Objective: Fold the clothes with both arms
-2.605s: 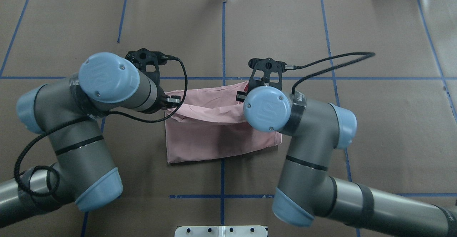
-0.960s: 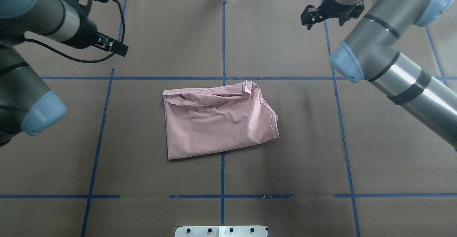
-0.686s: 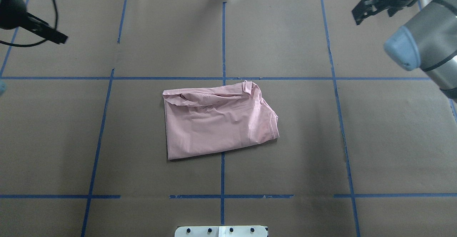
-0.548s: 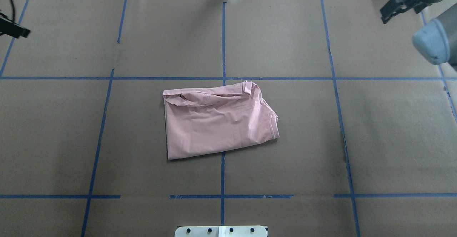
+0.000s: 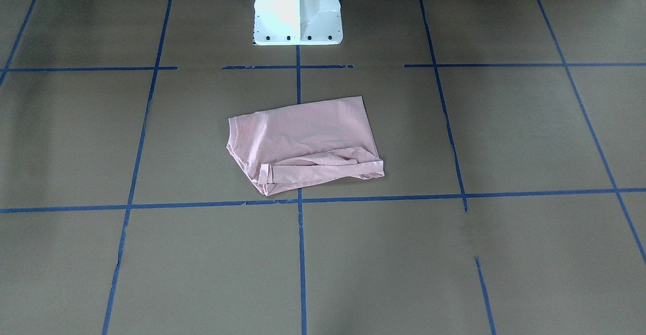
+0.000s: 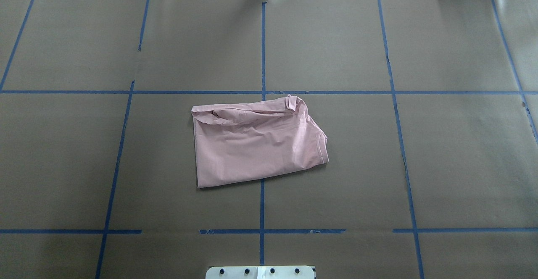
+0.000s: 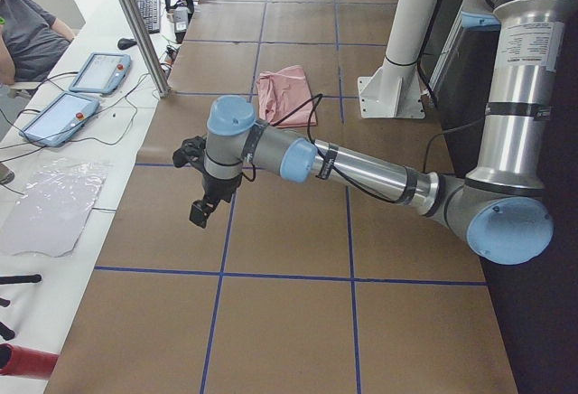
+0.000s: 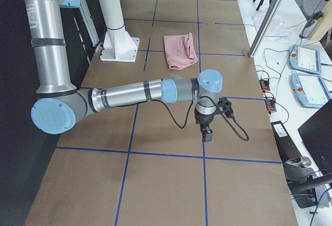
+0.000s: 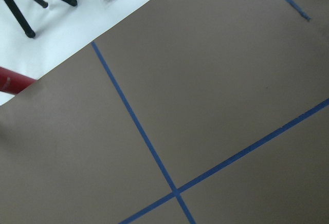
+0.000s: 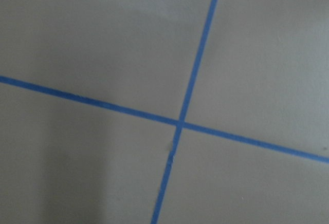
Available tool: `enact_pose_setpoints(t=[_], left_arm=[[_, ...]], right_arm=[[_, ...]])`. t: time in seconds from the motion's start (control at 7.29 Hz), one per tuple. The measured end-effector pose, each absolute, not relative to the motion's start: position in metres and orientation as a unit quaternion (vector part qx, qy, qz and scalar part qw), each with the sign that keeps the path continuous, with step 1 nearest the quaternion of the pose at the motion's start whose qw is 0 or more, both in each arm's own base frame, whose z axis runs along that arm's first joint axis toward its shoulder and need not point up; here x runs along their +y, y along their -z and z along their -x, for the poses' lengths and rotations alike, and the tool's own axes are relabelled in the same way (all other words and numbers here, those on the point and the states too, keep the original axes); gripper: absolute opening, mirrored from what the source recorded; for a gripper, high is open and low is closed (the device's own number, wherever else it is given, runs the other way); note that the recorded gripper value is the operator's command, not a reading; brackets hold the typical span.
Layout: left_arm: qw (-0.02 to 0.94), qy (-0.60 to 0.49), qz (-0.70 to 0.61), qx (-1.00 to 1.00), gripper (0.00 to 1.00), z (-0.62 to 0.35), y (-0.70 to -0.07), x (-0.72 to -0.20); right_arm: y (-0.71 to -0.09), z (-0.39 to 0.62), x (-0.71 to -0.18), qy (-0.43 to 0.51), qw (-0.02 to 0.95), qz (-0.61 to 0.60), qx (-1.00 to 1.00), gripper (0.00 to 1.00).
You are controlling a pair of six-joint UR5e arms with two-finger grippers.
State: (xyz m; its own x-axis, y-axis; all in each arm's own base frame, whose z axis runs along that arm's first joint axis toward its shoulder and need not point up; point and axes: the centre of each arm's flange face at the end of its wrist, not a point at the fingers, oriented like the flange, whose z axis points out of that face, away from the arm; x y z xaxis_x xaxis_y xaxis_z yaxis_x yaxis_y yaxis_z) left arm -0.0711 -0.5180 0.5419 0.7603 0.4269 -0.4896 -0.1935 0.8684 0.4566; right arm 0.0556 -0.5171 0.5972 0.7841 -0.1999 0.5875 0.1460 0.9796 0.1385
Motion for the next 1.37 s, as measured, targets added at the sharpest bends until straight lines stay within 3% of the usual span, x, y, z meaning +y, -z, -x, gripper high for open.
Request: enact_pose_setpoints(t=[0.27, 0.55, 1.37], left_arm=[[0.927, -0.146, -0.141, 0.317, 1.00, 0.076, -0.605, -0.501], [0.918, -0.129, -0.107, 0.360, 1.00, 0.073, -0.638, -0.481], [0.907, -0.129, -0.103, 0.388, 1.00, 0.069, -0.648, -0.468]], right_arm=[[-0.649, -0.069, -0.480, 0.061, 0.944, 0.002, -0.325, 1.00], [-0.651, -0.068, -0.464, 0.038, 0.940, 0.012, -0.338, 1.00], [-0.653, -0.068, -0.453, 0.033, 0.939, 0.016, -0.342, 1.00]])
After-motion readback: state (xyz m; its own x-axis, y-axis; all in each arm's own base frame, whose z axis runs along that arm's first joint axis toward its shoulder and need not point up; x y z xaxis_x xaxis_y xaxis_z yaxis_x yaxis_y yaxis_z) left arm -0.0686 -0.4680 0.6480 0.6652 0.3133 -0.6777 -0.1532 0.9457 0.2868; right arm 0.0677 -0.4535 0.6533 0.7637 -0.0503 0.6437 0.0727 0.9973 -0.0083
